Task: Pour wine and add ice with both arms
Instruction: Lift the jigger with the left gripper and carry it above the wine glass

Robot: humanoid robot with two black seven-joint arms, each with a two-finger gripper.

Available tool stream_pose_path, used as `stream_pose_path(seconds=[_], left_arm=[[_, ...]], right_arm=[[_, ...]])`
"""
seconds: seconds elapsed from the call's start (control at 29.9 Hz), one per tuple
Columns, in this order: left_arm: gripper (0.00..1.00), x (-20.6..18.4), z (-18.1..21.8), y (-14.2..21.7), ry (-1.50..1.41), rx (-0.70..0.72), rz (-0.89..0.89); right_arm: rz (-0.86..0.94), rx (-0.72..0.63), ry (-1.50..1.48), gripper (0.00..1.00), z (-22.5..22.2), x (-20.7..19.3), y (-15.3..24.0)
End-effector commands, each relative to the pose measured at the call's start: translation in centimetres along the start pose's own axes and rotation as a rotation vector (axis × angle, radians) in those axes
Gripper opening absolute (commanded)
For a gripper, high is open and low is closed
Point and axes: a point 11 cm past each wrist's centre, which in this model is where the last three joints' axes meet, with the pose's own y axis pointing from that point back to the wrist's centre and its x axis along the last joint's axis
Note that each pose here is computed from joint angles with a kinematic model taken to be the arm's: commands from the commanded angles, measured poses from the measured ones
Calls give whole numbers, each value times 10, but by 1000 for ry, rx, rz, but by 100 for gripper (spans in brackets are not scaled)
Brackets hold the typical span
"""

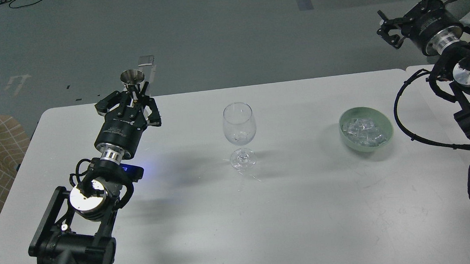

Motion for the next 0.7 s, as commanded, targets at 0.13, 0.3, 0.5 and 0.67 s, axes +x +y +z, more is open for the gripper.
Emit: stream_pose_path(seconds=[0.13, 0.3, 0.5, 0.67], left_arm=[[24, -23, -41, -3, 26, 100, -35], [24, -27, -55, -5, 13, 137, -47], [24, -31, -70, -7, -75, 217, -63], [24, -32, -69, -7, -90, 224, -59]], right_arm=[[15, 1, -4, 100, 1, 8, 4], [19, 4, 0, 100, -2, 10, 6], [19, 5, -1, 100, -2, 10, 6], [18, 5, -1, 100, -2, 10, 6]])
